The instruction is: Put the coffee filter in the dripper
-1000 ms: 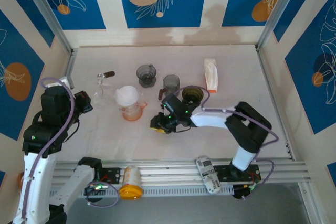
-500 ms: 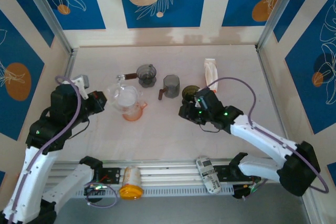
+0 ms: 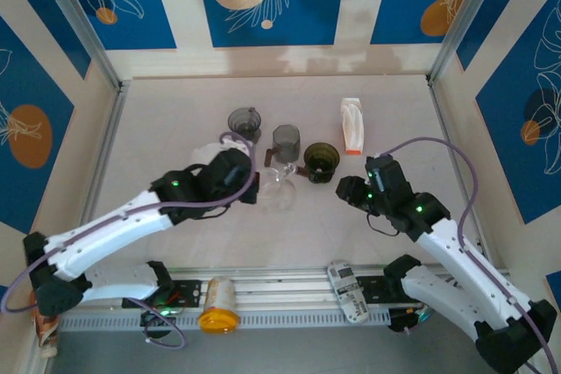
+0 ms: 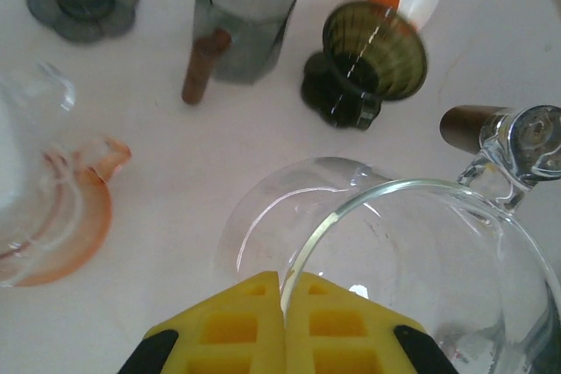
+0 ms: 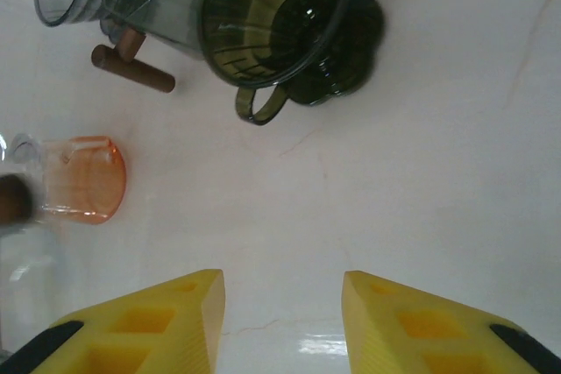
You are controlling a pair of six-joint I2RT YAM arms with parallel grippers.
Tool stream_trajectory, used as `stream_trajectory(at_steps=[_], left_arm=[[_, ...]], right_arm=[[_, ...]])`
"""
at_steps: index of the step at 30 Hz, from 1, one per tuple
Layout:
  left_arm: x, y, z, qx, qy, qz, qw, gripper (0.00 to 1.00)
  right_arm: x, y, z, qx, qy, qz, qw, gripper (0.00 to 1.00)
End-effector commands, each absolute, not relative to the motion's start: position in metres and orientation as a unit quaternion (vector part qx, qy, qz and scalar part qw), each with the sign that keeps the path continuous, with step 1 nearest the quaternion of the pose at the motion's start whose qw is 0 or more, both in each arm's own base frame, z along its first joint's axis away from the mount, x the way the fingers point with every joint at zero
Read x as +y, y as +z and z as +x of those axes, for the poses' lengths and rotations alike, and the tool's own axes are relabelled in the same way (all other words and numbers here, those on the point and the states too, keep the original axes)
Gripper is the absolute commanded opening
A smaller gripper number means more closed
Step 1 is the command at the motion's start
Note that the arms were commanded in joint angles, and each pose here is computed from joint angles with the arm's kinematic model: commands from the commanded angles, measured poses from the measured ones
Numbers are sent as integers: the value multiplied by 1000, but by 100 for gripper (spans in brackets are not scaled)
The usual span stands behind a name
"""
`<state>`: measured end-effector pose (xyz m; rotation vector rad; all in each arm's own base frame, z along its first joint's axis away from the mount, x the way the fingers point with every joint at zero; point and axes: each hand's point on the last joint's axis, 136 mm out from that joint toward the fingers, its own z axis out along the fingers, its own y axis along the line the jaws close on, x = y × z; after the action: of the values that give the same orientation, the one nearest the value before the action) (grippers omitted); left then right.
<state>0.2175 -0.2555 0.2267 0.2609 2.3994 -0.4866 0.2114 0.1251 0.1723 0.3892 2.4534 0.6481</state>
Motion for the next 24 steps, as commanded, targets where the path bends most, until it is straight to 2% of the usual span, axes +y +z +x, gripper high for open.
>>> stream_trajectory(at_steps=[1, 10, 18, 24], left_arm=[[-280, 216, 224, 914, -203, 91, 339, 0], [-303, 142, 222, 933, -184, 104, 293, 0], [-305, 116, 218, 942, -171, 109, 267, 0], [-305, 114, 213, 943, -177, 109, 262, 26]], right_arm=[[109, 176, 204, 921, 213, 142, 292, 41], [109, 171, 200, 922, 221, 140, 285, 42], [123, 169, 203, 925, 242, 126, 265, 45], [136, 162, 226, 933, 239, 127, 239, 48]])
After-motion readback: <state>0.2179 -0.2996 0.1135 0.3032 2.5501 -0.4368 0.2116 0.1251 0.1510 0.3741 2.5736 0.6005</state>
